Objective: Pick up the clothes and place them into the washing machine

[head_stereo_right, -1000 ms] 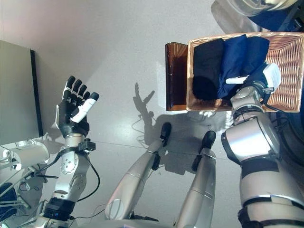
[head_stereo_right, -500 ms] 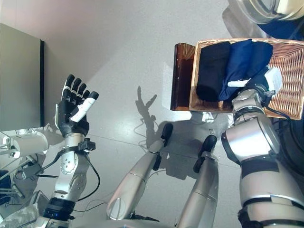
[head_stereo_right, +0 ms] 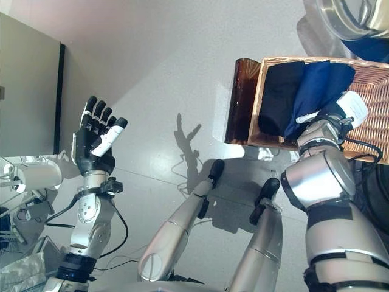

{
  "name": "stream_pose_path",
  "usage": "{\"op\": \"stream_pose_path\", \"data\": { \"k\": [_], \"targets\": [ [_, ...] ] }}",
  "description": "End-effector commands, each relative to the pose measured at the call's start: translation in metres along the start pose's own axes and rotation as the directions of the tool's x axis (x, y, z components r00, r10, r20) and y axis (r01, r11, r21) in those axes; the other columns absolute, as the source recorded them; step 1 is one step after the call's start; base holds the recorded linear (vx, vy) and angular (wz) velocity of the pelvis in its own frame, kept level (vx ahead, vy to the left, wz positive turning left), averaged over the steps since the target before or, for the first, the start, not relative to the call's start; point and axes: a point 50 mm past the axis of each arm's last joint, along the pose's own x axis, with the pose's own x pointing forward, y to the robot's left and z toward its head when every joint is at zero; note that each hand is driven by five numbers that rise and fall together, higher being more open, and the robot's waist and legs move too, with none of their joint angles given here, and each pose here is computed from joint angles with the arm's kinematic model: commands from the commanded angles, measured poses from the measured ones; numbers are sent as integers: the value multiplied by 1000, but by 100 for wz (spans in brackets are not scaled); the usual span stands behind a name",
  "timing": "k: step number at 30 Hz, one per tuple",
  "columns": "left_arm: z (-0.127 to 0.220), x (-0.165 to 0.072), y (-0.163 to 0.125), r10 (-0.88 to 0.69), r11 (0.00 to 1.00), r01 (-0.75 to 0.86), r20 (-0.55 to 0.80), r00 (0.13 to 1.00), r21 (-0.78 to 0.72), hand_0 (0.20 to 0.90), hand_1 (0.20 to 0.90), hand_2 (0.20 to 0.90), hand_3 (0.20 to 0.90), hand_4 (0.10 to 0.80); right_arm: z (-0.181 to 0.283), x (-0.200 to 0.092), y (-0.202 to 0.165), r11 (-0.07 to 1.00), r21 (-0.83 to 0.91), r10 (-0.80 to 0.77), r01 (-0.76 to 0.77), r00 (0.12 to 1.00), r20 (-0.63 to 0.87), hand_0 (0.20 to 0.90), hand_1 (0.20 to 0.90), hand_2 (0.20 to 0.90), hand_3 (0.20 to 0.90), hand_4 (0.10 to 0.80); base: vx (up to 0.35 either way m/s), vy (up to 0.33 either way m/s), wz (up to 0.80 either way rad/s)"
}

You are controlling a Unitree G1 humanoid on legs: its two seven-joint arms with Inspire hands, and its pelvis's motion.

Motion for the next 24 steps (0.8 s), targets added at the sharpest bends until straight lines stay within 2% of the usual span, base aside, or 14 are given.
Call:
{"op": "stream_pose_path", "data": {
  "k": [1,10,24],
  "targets": [
    [46,10,7,-2,1000,-3,233,972,22,900,900,900,900,800,35,-12,13,998,-34,55,-50,988,144,200,200,200,200,300,21,1,8],
    [42,6,11,-4,1000,-3,213,977,31,900,900,900,900,800,29,-7,7,999,-20,35,-33,992,124,200,200,200,200,300,1,-2,0],
    [22,-7,31,1,999,-5,92,996,46,900,900,900,900,800,3,7,-12,999,4,-33,32,997,64,200,200,200,200,300,-12,-12,-13]
  ]
}}
